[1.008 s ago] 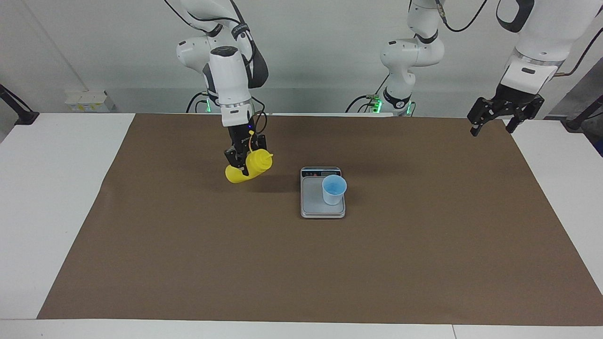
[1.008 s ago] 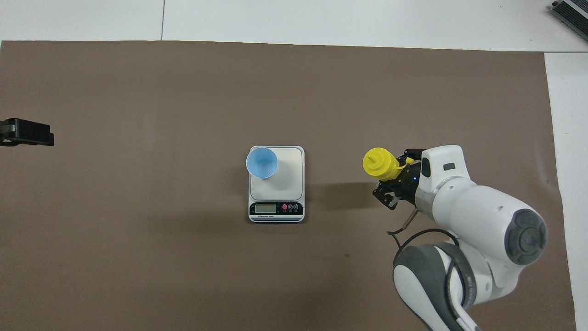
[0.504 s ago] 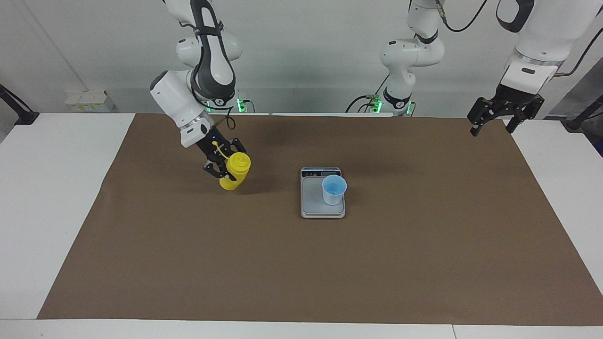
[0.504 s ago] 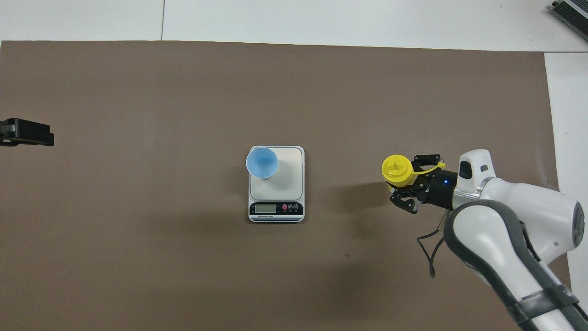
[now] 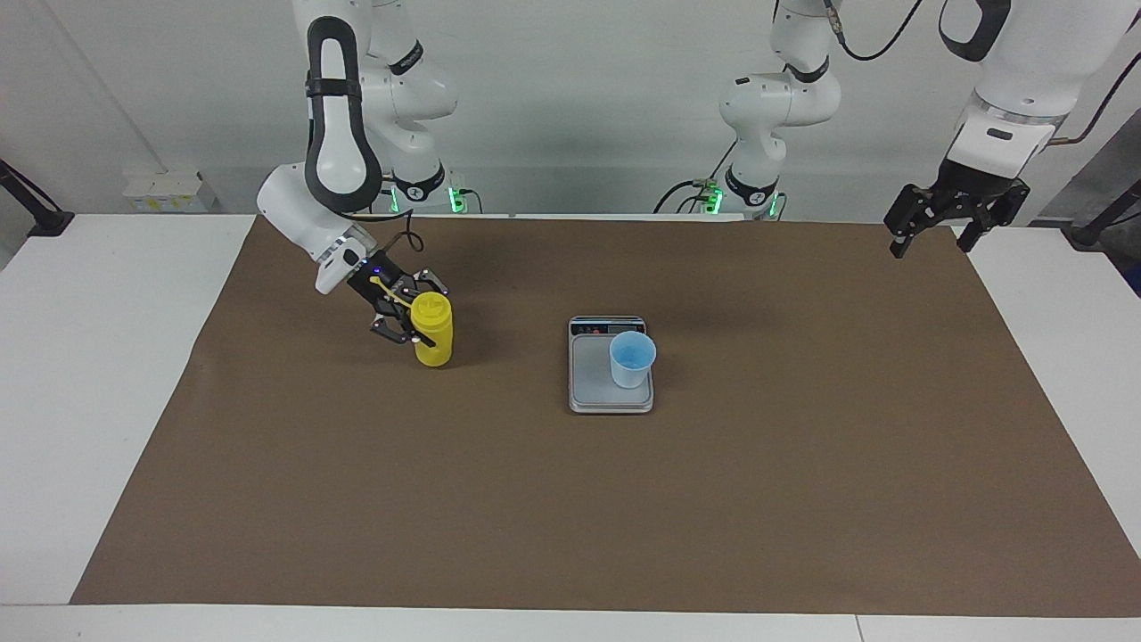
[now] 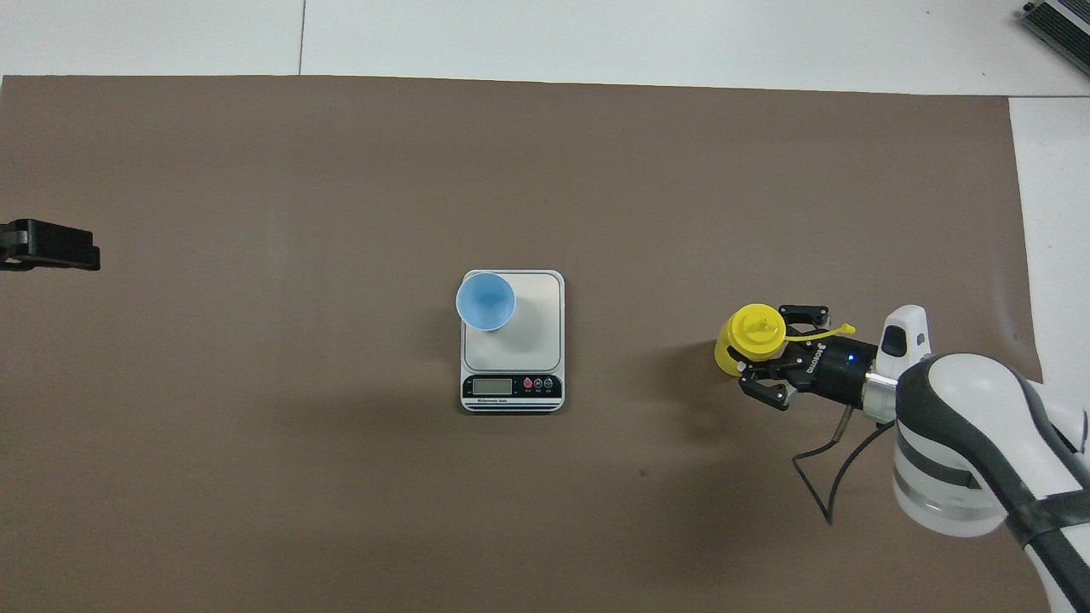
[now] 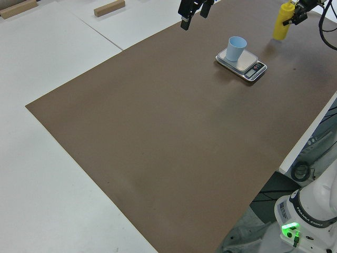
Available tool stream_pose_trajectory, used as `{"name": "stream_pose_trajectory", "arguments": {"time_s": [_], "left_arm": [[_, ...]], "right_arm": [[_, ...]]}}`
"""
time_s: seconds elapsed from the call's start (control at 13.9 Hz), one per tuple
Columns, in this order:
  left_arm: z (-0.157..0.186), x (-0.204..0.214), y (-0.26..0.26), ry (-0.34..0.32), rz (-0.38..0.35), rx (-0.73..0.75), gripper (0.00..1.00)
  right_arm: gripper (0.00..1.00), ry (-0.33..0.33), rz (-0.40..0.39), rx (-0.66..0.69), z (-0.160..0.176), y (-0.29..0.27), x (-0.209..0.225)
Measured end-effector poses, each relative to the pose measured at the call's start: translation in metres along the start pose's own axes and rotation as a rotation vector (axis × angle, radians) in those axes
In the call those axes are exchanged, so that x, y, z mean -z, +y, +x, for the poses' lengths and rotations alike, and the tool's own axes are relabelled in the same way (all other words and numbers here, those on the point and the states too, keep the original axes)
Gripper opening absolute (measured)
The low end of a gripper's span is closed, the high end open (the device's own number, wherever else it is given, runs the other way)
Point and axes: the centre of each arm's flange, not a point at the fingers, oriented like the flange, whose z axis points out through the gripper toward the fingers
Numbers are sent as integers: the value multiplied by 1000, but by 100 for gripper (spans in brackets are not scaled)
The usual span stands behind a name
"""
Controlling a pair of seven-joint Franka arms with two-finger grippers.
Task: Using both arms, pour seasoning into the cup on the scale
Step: 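Lower the bottle onto the table and open the right gripper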
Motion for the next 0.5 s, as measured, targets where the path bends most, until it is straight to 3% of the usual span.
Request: {"name": "stream_pose_trajectory", "arguments": {"time_s": [0.07,0.43,0.5], "left_arm": [[0,0,0,0,0,0,100],[0,0,0,0,0,0,100],[0,0,0,0,0,0,100]], "right_arm": [[51,2,-1,-3,-1,1,1],[99,11,-6,-7,-1,3,7],[100,10,-9,-11,-3,4,8]]}}
